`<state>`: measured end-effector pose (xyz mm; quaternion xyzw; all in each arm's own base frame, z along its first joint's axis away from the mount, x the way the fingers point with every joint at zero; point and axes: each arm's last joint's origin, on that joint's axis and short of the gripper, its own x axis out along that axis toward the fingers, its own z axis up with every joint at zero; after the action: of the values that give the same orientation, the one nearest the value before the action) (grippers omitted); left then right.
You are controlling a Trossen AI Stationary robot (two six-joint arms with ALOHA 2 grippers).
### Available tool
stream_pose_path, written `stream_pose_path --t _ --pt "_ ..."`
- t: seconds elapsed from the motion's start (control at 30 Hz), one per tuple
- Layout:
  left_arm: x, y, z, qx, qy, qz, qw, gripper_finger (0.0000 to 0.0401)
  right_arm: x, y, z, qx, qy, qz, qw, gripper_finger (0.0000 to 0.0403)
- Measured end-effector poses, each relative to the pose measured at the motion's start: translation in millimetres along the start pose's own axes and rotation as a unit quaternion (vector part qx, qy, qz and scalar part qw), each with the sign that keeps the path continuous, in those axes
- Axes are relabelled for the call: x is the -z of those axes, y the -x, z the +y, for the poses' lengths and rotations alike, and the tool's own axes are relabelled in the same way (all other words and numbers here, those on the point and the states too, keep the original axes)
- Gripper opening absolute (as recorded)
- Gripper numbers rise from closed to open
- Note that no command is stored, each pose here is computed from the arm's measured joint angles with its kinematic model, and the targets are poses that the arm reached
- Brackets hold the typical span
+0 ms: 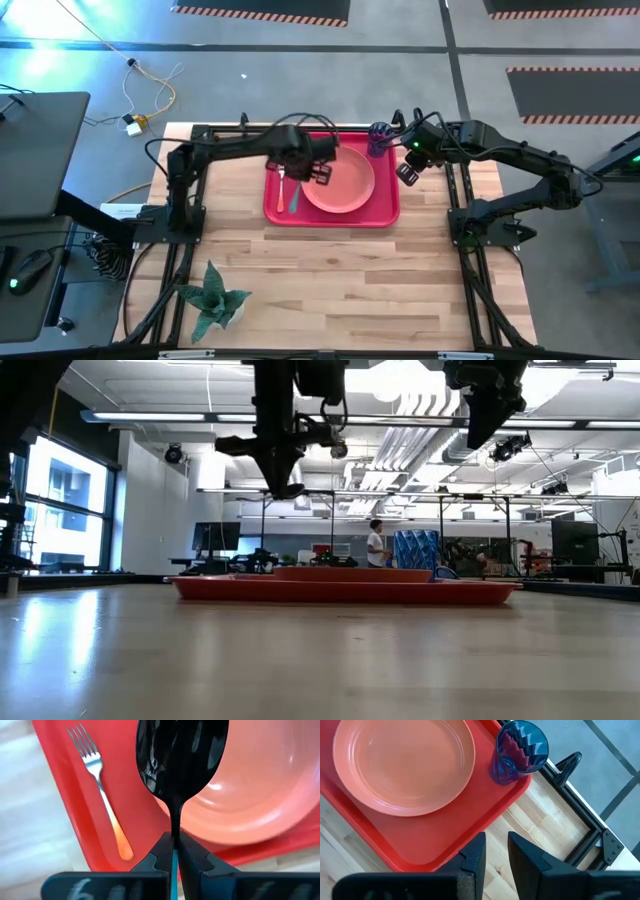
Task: Pick and place plate/cup/fork/spoon on tray
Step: Put the blue spoon on the red serving tray to the left of the orange plate
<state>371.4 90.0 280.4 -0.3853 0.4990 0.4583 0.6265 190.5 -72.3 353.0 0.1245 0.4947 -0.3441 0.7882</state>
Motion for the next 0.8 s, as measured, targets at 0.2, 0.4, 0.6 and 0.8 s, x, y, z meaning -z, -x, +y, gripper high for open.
stream_pose_path --t 0.2,0.4,0.6,0.8 --pt "-31 -7 18 0.001 0.018 0.003 1.000 0.0003 -1 0 0 0.001 -0.005 -0.003 1.000 0.0074" --pt "-50 -22 34 -0.003 0.053 0.006 0.999 0.0003 -1 0 0 0.003 -0.026 -0.004 1.000 0.0074" --pt "-49 -52 41 0.003 0.081 0.037 0.996 0.0003 -1 0 0 0.003 -0.026 -0.004 1.000 0.0074" --pt "-36 -73 40 0.003 0.112 0.050 0.992 0.0003 -1 0 -1 0.005 -0.024 -0.005 1.000 0.0074"
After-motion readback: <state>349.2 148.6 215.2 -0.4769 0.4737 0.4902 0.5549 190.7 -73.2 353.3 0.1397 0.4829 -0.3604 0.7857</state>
